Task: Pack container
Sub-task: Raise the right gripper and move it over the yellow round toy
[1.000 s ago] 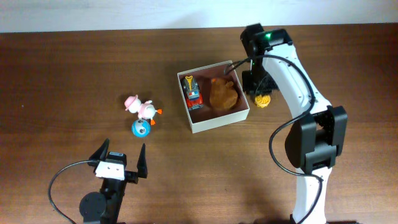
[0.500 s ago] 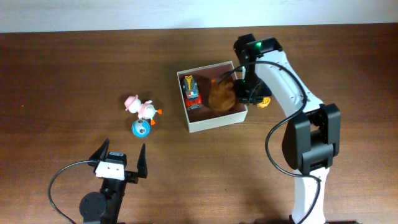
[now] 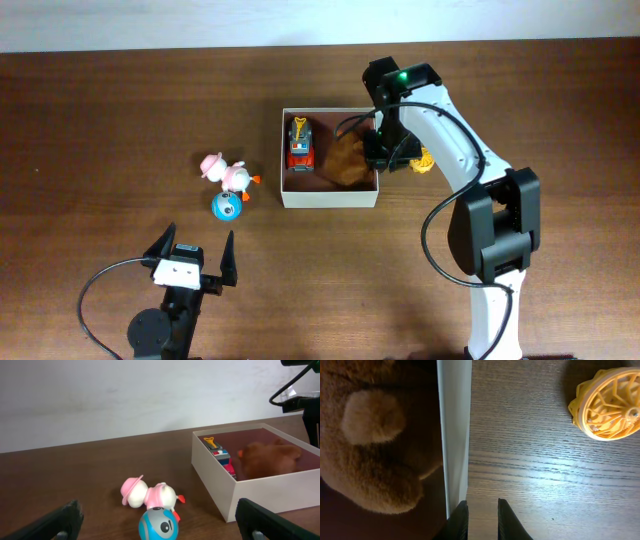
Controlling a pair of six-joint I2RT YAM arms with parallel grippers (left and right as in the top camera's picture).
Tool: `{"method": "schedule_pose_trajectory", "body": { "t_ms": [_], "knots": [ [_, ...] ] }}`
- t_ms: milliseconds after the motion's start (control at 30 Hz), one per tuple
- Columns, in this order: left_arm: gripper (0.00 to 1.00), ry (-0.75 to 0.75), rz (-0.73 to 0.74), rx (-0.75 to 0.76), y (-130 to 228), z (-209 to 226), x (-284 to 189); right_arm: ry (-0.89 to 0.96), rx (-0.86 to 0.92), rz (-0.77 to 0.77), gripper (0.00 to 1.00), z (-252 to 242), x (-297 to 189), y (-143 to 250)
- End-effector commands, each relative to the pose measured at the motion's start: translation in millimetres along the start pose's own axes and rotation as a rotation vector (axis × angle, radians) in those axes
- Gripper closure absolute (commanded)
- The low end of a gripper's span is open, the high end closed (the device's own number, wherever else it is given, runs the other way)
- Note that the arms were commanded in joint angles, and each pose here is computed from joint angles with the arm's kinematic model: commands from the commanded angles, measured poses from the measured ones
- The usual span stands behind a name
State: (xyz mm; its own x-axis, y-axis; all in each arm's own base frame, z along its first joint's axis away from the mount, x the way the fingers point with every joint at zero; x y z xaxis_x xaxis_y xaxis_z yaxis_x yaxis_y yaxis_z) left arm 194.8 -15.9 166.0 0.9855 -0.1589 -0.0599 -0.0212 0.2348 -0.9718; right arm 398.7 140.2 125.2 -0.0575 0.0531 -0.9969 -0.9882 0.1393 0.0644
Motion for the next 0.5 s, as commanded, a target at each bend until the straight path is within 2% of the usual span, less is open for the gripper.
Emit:
{"method": "schedule_pose_trajectory", "body": {
  "t_ms": [0,100,267,433,467],
  "knots": [
    [0.00,-0.003,-0.001,0.016,1.7,0.1,0.0,0.004,0.011,-0.012,0.84,-3.0,1.1,-3.5],
    [0.00,-0.003,-0.002,0.016,1.7,0.1,0.0,0.064,0.010,-0.062,0.82,-17.1,-0.1,-14.2],
    [0.00,-0.003,-0.002,0.016,1.7,0.1,0.0,0.045,0.059,-0.091,0.62,-42.8,-2.4,-32.1],
    [0.00,-0.003,-0.001,0.016,1.7,0.1,0.1,0.017,0.100,-0.107,0.52,-69.0,-3.7,-46.0],
    [0.00,-0.003,-0.002,0.016,1.7,0.1,0.0,-0.001,0.093,-0.109,0.47,-71.7,-3.7,-48.8]
  ]
}}
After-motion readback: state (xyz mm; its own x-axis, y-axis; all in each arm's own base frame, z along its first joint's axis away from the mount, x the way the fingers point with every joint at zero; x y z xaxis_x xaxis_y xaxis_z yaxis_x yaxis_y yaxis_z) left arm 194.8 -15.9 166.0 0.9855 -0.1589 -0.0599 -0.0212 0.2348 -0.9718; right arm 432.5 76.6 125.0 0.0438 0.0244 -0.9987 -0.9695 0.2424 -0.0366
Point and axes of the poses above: each gripper's point midway between its finger pads, its own x axis out along the fingers, its own z axis along the line the jaws close on, y = z × x, the point moved 5 cm from there along -x, back along the fingers, and after that the axes turned 10 degrees about x, right-handed, at the moved point
